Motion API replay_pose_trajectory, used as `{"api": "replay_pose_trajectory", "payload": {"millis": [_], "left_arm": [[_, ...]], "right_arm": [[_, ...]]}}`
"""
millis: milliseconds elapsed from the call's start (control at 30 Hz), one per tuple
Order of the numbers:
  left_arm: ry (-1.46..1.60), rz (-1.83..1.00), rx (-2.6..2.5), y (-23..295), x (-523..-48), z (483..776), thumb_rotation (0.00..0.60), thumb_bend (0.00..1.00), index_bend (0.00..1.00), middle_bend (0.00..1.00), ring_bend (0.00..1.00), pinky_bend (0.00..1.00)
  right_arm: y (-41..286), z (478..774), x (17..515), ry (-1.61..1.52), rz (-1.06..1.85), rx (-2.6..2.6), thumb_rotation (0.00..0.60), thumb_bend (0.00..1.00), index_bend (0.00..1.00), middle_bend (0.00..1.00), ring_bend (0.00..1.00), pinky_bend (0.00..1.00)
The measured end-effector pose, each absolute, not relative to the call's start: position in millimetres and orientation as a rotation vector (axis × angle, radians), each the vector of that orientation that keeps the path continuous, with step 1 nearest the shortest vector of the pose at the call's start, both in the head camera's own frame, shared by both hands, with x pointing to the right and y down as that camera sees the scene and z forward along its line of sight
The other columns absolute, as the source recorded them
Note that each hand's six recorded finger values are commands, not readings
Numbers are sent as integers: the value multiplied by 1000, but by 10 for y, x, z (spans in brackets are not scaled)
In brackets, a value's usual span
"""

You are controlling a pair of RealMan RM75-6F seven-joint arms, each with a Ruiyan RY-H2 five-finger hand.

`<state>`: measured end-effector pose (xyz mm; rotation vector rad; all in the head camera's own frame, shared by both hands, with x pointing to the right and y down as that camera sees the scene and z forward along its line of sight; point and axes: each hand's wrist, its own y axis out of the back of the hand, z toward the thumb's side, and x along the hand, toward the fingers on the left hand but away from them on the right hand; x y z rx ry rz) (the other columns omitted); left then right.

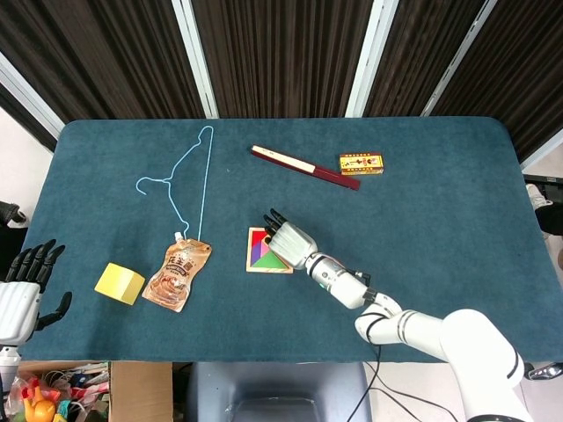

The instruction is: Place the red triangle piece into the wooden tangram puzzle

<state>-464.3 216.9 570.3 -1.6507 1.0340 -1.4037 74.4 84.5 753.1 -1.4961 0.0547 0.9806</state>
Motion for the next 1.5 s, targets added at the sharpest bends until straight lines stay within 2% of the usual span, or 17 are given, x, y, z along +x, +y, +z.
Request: {"api": "replay_pose_trajectory", "payload": {"millis": [467, 700, 1000, 1267, 1367, 1500], "left_arm": [[1034, -1400, -1659, 2180, -4644, 5690, 600, 436, 0, 0, 0, 86], [1039, -1402, -1655, 2174, -4653, 5686, 600, 436, 0, 0, 0, 84], [1039, -1400, -1658, 2177, -4653, 5682, 600, 436, 0, 0, 0, 84], [1033, -1398, -1659, 2189, -4634, 5681, 600, 436, 0, 0, 0, 83], [1032, -1399, -1661, 2191, -4631, 5687, 600, 435, 0, 0, 0, 83], [1026, -1402, -1665, 2184, -4623, 5704, 600, 435, 0, 0, 0, 83]], "right_arm": [[845, 7547, 741, 59, 995, -1492, 600, 464, 446, 304, 73, 0], [830, 7548, 749, 51, 1006, -1496, 600, 464, 340, 305, 73, 0], [831, 7494, 747, 35, 998, -1510, 600, 464, 322, 304, 73, 0], [718, 7367, 883, -5, 1020, -1541, 600, 464, 261, 280, 63, 0], [669, 7329, 954, -15, 1037, -1539, 600, 469, 295, 276, 57, 0], [621, 7309, 1022, -19, 1055, -1526, 600, 562, 415, 274, 52, 0]]}}
